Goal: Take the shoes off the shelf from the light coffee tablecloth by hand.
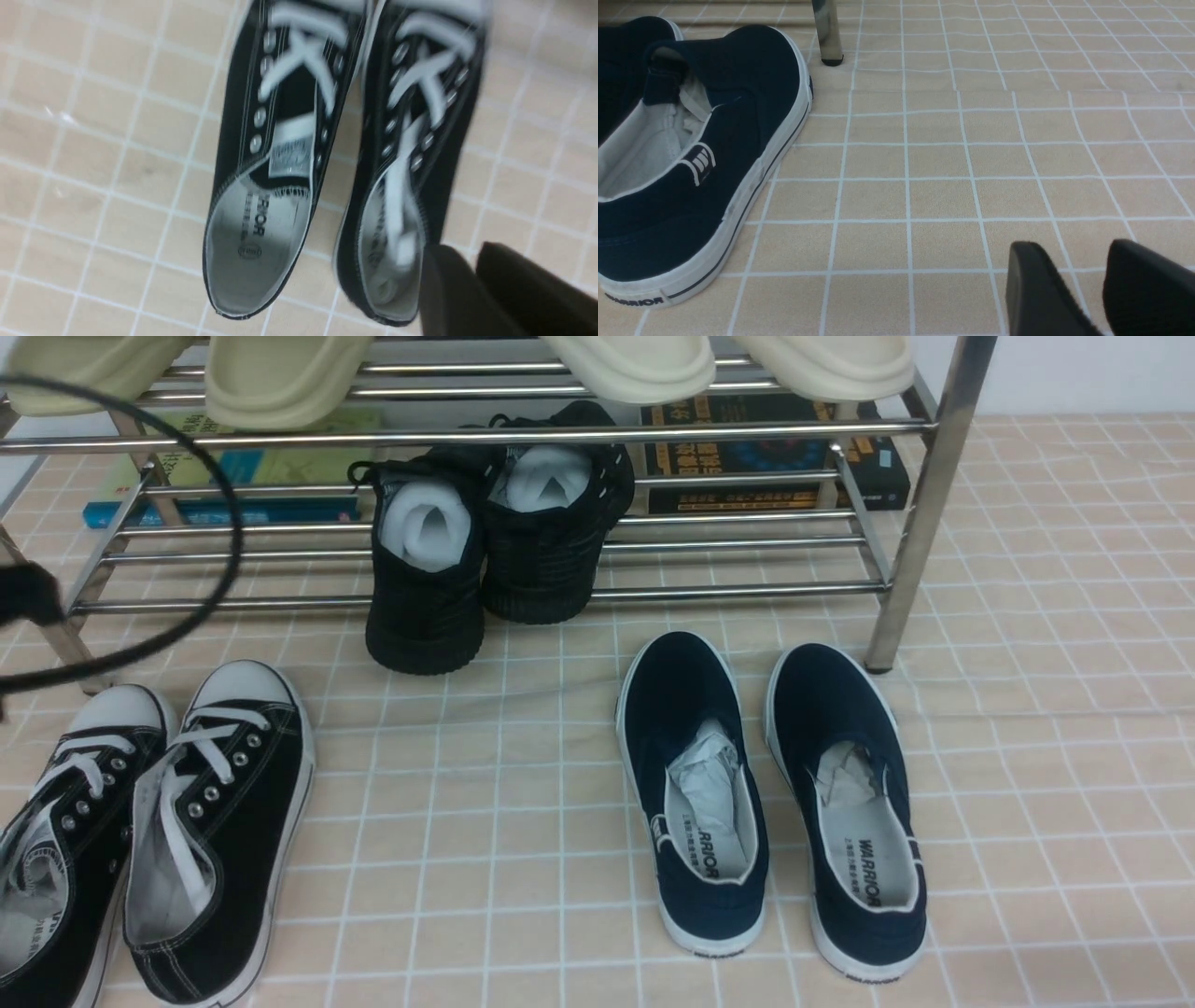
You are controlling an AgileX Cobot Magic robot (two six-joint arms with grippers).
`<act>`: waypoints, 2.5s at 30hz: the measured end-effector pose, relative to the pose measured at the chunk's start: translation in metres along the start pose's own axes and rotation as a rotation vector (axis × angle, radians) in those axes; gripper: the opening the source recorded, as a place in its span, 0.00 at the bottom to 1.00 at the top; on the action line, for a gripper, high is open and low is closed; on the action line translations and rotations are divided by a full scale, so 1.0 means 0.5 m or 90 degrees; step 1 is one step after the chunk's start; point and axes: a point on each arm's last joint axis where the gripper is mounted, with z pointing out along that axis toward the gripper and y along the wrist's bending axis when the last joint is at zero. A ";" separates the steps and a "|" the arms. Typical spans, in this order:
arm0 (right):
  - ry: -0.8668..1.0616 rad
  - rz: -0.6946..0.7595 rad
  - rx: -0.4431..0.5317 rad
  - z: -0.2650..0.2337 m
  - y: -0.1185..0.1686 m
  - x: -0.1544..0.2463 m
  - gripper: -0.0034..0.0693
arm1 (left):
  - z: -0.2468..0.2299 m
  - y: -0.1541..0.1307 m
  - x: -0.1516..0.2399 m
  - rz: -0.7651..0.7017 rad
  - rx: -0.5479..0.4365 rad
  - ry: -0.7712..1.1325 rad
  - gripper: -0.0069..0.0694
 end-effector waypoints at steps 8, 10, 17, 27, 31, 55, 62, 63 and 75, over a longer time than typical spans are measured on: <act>0.000 0.000 0.000 0.000 0.000 0.000 0.38 | -0.102 0.022 0.112 0.081 0.060 -0.091 0.09; 0.000 0.000 0.000 0.000 0.000 0.000 0.38 | -0.107 0.023 0.154 0.112 0.098 -0.131 0.09; 0.000 0.000 0.000 0.000 0.000 0.000 0.38 | -0.088 0.031 0.308 0.130 0.231 -0.321 0.09; 0.000 0.000 0.000 0.000 0.000 0.000 0.38 | -0.047 0.047 0.376 0.099 0.260 -0.438 0.11; 0.000 0.000 0.000 0.000 0.000 0.000 0.38 | -0.033 0.048 0.380 0.102 0.252 -0.425 0.11; 0.000 -0.001 0.000 0.000 0.000 0.000 0.38 | 0.110 0.090 0.419 0.129 0.101 -0.526 0.14; 0.000 -0.001 0.000 0.000 0.000 0.000 0.38 | 0.168 0.105 0.449 0.028 0.097 -0.457 0.15; 0.000 -0.001 0.000 0.000 0.000 0.000 0.38 | 0.169 0.106 0.450 0.019 0.096 -0.450 0.15; 0.000 -0.001 0.000 0.000 0.000 0.000 0.38 | 0.174 0.102 0.457 0.096 0.096 -0.422 0.16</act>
